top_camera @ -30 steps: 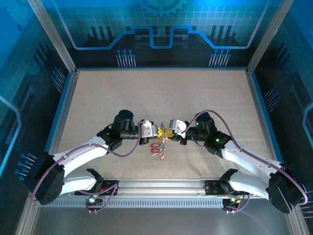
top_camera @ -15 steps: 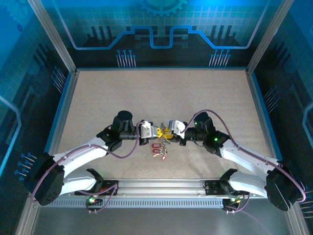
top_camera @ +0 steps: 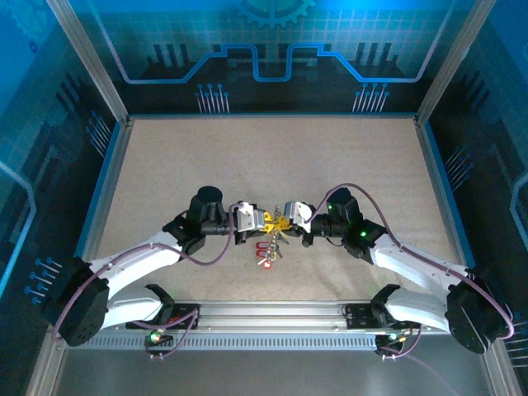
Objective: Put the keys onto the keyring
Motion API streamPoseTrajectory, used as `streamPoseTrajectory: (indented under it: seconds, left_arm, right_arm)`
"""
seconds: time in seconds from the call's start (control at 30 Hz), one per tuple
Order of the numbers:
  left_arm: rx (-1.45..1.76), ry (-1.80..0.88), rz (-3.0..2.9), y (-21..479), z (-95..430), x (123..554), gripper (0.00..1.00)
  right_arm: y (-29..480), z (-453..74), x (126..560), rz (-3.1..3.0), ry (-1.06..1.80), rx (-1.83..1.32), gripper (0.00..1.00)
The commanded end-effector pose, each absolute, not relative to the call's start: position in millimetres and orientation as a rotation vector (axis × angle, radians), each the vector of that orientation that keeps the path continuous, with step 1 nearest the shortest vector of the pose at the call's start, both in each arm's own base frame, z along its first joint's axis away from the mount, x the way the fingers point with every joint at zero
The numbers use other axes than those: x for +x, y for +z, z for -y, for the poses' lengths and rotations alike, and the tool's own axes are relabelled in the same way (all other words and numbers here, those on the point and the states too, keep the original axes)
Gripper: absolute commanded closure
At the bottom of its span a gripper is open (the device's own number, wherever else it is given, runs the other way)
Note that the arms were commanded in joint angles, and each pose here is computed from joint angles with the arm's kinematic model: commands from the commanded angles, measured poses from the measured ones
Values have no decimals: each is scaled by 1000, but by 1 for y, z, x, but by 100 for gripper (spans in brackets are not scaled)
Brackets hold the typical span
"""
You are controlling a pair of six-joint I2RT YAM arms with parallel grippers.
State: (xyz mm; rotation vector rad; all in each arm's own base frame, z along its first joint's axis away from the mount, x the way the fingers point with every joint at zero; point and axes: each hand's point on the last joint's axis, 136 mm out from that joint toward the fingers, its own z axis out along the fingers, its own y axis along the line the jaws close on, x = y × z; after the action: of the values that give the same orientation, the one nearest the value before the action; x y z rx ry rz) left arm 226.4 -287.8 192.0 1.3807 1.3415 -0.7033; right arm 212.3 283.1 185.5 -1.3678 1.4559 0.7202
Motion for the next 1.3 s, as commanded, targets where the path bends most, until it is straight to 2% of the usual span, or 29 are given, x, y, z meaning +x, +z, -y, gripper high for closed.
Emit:
streamPoseTrajectory:
  seconds: [0.0, 0.53, 0.8, 0.97, 1.1, 1.27]
  left_arm:
    - [1384, -654, -1296, 206, 288, 230, 74]
    - [1451, -666, -1312, 199, 291, 225, 74]
    - [1474, -681, -1323, 196, 294, 224, 81]
    - [1485, -684, -1332, 192, 294, 224, 81]
    - [1491, -688, -1332, 192, 295, 223, 85]
    - [1510, -686, -1341, 189, 296, 222, 85]
  right_arm:
    - [196, -284, 212, -1431, 704, -1376, 100]
    - [191, -289, 214, -1460, 652, -1439, 100]
    - [192, -291, 215, -1453, 661, -1437, 100]
    - [195, -295, 216, -1435, 678, -1424, 100]
    - [197, -296, 216, -1429, 678, -1428, 100]
    - [201, -296, 215, -1403, 685, -1427, 100]
